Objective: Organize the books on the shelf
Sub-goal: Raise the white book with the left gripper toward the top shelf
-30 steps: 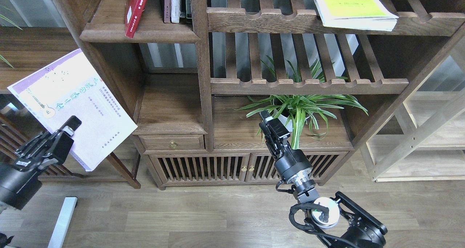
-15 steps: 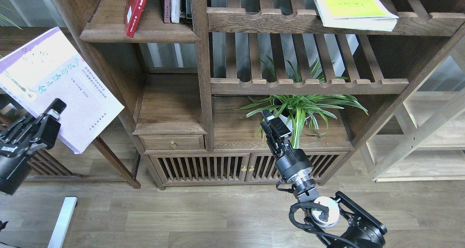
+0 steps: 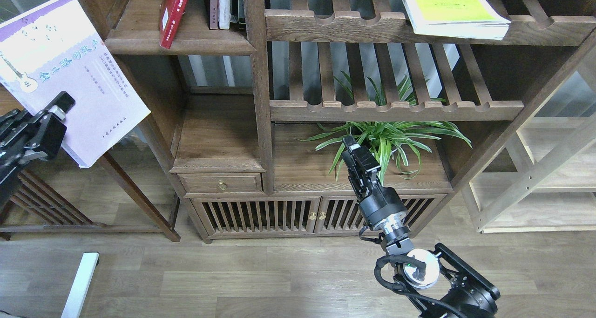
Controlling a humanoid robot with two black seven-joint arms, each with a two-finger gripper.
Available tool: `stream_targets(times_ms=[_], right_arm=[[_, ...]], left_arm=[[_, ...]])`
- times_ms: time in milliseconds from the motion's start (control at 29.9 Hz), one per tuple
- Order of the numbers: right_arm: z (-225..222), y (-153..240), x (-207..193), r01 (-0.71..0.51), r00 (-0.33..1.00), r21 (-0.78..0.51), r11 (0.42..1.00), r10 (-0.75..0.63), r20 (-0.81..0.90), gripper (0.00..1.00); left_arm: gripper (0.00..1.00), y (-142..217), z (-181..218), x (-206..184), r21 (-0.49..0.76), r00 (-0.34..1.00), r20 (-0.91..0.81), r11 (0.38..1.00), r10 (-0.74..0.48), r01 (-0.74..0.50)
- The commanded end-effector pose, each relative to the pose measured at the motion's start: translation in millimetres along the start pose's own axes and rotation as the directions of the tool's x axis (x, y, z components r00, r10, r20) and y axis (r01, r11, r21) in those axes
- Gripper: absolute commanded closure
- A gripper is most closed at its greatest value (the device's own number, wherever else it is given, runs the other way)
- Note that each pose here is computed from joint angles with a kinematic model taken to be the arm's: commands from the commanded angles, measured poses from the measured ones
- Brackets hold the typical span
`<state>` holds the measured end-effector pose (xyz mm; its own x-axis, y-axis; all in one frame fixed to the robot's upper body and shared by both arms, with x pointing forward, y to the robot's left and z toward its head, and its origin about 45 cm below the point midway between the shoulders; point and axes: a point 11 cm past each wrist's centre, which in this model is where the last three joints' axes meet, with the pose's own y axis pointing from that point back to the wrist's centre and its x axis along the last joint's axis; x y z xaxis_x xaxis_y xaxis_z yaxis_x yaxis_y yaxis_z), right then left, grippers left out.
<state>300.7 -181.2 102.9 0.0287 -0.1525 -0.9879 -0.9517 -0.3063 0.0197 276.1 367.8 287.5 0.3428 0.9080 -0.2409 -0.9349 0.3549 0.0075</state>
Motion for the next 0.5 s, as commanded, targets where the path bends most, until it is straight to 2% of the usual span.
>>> stream_targets(times_ms=[0, 334, 468], right_arm=[[0, 0, 0, -0.002, 1.0, 0.002, 1.0, 0.002, 0.001, 0.41], [1, -1, -1, 0.001, 1.0, 0.0, 1.0, -0.001, 0.003, 0.41], [1, -2, -2, 0.004, 1.0, 0.0, 1.0, -0.004, 0.002, 0.41]], left_arm=[[1.0, -1, 2, 1, 0.016, 1.0, 0.006, 1.0, 0.003, -0.003], [1.0, -22, 45, 1, -0.092, 0.998, 0.051, 0.995, -0.022, 0.026], [1.0, -33, 46, -7, -0.103, 0.998, 0.042, 0.993, -0.053, 0.057]])
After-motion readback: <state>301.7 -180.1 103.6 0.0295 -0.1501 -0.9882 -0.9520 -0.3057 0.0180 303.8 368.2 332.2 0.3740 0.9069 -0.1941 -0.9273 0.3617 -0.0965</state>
